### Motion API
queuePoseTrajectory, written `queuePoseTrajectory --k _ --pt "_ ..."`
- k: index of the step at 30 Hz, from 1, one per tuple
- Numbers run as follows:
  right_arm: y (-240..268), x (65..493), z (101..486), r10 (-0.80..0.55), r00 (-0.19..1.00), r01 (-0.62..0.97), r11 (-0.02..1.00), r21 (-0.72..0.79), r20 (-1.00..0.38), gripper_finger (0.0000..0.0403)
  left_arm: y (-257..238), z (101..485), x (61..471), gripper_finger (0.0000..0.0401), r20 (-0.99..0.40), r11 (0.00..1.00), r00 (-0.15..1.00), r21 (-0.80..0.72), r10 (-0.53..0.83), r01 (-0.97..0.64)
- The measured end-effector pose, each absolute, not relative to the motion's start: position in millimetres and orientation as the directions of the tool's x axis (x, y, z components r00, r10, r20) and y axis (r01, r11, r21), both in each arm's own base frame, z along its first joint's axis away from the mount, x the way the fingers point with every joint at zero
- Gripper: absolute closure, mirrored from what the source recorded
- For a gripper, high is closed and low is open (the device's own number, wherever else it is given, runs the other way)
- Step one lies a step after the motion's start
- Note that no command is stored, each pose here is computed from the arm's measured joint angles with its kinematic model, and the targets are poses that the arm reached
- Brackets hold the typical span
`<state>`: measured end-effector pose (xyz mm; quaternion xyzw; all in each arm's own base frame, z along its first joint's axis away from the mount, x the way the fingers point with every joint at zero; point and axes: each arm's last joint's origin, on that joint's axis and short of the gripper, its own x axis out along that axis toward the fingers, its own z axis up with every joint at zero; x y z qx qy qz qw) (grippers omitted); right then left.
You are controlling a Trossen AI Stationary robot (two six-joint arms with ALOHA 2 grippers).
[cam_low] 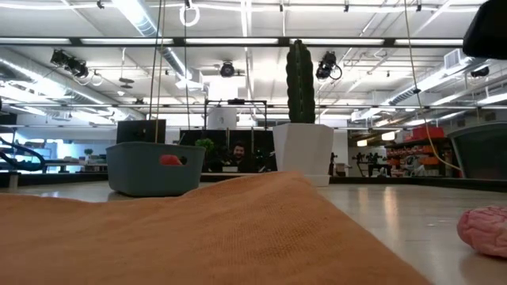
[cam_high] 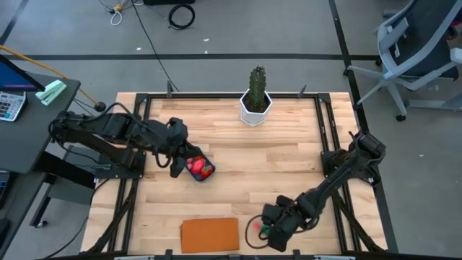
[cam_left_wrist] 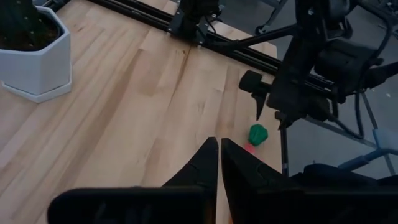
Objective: Pick and placing Produce into tupperware
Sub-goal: Put the bell pepper into the blue bin
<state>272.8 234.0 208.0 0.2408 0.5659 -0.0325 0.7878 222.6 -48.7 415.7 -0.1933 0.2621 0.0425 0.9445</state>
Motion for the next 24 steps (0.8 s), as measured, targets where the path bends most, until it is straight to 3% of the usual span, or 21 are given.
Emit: queuePoseTrajectory --k 13,24 --pt "228.6 279.4 204.4 0.245 0.33 0.306 0.886 0.349 -0.912 0.0139 -49.1 415.5 222.5 0.0382 -0.513 0.927 0.858 -0.331 -0.023 -0.173" --pt "236.0 286.4 170.8 0.233 0.244 0.314 0.899 0.304 -0.941 0.0139 -49.1 415.3 222.7 0.0386 -0.513 0.929 0.858 -0.329 -0.022 -0.172"
